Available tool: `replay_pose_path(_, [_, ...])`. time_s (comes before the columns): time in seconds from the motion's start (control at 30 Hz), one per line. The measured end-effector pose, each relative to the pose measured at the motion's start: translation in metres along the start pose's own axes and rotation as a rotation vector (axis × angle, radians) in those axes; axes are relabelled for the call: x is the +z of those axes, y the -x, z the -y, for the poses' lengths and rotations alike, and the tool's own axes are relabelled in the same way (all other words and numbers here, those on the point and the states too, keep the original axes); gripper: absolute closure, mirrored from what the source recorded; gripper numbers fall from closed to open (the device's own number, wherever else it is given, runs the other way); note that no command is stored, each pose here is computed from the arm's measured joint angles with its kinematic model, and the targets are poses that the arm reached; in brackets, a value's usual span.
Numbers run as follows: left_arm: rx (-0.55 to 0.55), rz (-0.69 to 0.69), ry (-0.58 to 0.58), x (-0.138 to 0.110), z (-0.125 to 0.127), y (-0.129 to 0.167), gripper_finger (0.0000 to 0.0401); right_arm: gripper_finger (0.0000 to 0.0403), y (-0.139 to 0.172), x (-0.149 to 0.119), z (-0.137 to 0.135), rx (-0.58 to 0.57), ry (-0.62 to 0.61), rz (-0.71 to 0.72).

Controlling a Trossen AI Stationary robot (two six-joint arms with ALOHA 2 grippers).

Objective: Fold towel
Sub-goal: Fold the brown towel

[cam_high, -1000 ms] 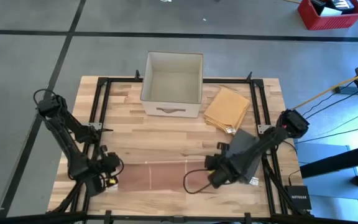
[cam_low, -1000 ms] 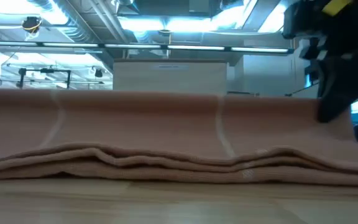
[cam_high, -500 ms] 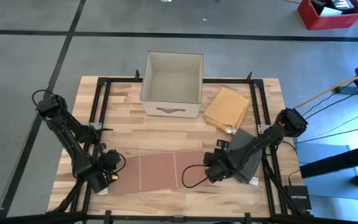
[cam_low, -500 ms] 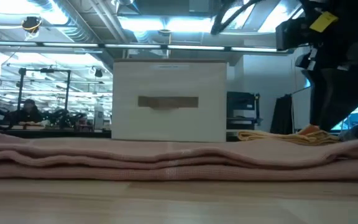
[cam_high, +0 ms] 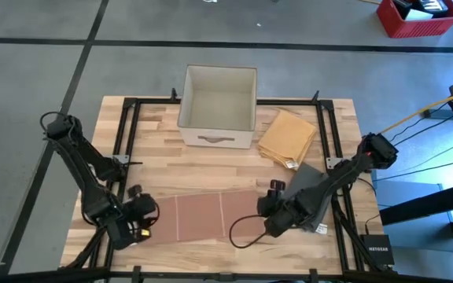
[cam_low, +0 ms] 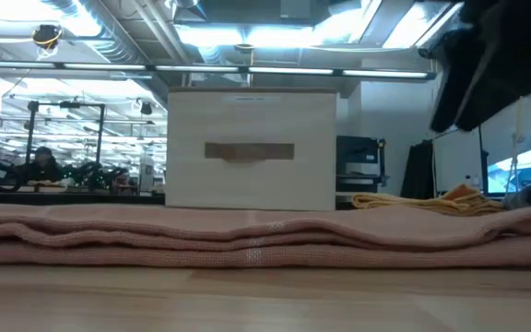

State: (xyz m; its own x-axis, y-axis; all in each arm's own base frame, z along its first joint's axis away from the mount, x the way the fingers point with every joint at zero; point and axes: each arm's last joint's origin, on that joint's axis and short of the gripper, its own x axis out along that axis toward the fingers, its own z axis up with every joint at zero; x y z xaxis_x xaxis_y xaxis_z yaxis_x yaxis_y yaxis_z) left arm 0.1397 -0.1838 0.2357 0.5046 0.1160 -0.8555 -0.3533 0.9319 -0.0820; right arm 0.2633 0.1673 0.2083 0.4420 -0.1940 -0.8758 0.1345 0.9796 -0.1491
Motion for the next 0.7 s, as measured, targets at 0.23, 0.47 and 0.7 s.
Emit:
replay_pose_path(0.23, [-0.01, 0.347, -0.094, 0.027, 0.018, -0.034, 0.0251, 0.0176, -0.036, -0.019, -0.002, 0.155, -0.014, 0.07])
replay_pose_path(0.47, [-0.03, 0.267, -0.174, 0.045, 0.026, -0.093, 0.0254, 0.018, -0.049, -0.033, -0.002, 0.235, -0.175, 0.046])
replay_pose_path(0.7, [0.0, 0.167, -0.214, 0.035, 0.031, -0.132, 0.0254, 0.018, -0.05, -0.033, -0.002, 0.274, -0.581, -0.042])
